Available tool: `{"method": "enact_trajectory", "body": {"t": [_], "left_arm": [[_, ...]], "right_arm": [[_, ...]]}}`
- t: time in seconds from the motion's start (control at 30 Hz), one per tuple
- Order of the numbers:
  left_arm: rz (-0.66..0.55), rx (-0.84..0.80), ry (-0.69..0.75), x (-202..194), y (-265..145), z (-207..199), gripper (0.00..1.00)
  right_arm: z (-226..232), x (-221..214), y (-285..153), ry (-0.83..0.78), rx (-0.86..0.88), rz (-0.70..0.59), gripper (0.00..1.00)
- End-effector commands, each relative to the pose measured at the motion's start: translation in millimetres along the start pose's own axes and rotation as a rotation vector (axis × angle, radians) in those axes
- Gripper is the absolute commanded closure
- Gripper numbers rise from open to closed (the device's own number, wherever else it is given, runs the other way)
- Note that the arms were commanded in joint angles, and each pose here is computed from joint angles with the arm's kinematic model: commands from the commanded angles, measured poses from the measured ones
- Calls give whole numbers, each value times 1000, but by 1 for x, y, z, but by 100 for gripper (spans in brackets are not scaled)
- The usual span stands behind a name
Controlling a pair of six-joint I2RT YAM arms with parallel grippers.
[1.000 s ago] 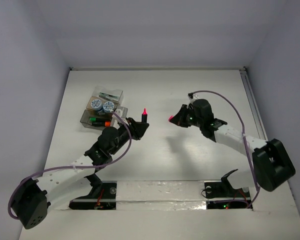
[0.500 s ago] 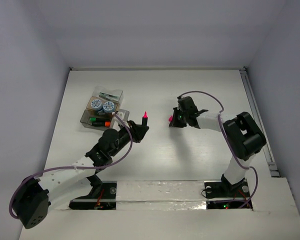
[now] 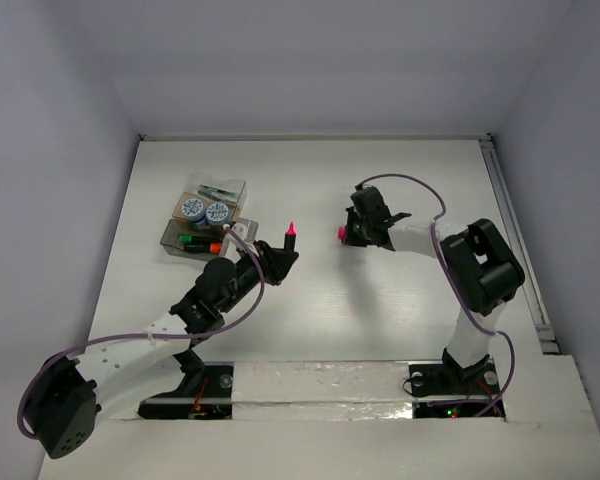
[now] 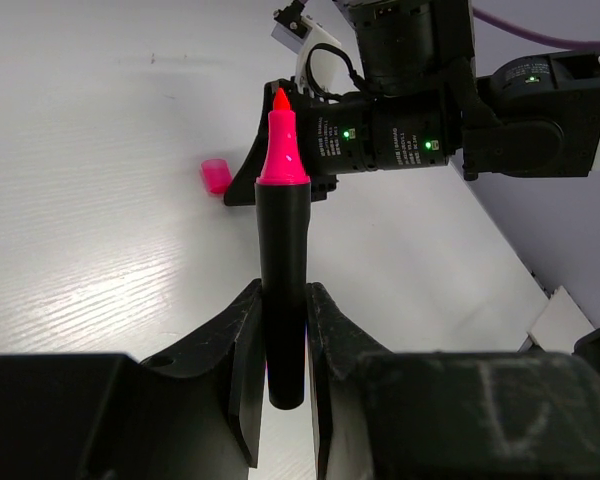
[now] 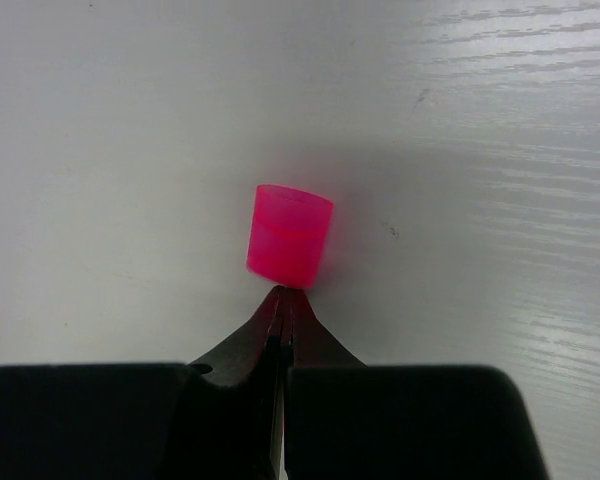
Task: Sort the stationery into containers
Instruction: Move the pen cap to the center of the board.
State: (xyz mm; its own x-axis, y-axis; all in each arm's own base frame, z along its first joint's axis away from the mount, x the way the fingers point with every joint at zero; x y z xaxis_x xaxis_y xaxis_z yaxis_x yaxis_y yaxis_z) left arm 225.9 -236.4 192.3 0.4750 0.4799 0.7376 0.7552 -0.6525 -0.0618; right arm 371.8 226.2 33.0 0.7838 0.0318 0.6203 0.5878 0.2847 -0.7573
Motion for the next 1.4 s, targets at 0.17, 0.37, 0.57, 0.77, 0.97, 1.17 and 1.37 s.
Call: {"method": "enact_trajectory", "body": {"t": [0.17,0.37,0.57,0.77,0.97,1.17,1.37], "left_arm": [[-15,-62,16,5,2,-11,100],[-14,-59,14,4,3,-11,100],[-18,-48,14,6,3,-7,100],[-25,-40,15,7,3,-6,100],[-19,-35,16,5,5,-5,100],[-39,-6,21,9,4,0,100],[-67,5,29,15,-1,1,100]], "right_arm": [[-27,6,4,-35,-143,-8,100],[-23,31,11,-15,-115,-68,100],[-26,63,30,-3,-137,-123,100],[-33,80,23,-10,-174,-170,56],[-31,88,3,-42,-163,-193,52],[-10,106,19,-73,-67,-199,100],[13,123,49,-93,28,-180,100]]}}
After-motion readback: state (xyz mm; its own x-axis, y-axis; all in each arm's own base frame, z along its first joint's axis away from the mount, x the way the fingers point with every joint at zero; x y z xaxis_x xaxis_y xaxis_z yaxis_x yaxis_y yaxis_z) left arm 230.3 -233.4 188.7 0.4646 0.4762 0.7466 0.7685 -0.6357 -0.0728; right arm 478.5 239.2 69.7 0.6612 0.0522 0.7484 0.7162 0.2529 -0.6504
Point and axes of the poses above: each gripper's point midway between its finger pads, its own y axis out along the fingers, its own z axis along the line the jaws close on, x = y × z, the point moved 1 cm from there along -y, back along the fingers, and after that the axes turned 11 degrees about -y, right-handed, at the moved point
